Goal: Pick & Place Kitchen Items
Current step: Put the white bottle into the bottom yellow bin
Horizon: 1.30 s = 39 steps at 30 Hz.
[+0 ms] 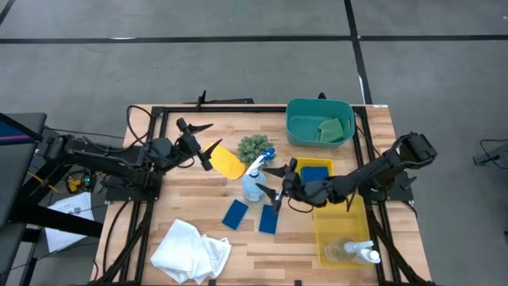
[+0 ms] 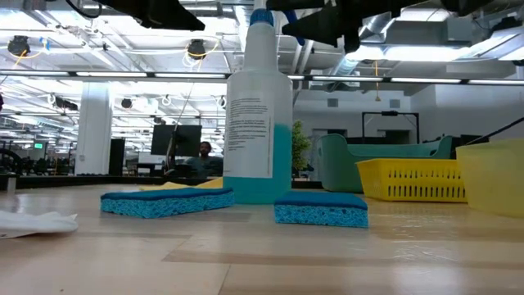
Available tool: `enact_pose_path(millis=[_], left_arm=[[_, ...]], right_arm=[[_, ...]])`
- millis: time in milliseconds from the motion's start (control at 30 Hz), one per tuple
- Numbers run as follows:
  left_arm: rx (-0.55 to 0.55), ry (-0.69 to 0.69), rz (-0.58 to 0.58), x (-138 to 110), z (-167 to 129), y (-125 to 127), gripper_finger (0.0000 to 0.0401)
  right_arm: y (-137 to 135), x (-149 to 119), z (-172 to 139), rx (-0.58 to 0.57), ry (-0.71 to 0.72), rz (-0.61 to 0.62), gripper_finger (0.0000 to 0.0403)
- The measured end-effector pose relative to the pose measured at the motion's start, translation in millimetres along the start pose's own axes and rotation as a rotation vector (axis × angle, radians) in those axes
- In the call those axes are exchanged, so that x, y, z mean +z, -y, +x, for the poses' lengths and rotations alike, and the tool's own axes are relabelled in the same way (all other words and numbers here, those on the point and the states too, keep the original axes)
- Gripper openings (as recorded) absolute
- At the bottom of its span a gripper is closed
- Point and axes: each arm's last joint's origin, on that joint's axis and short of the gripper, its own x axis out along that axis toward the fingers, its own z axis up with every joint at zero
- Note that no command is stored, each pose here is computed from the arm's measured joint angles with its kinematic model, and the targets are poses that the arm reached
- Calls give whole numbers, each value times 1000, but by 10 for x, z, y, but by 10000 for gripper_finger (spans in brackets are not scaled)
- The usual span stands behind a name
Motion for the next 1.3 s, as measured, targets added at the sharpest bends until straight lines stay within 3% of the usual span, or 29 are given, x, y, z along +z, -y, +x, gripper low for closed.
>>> enact_pose_path(millis=[633, 1300], left_arm=[[-2, 0, -4, 0, 0, 1, 260], [-3, 1, -26, 1, -2, 3, 260]], right_arm=[[199, 41, 180, 26, 9, 32, 256], [407, 85, 356, 184, 7, 63, 256]])
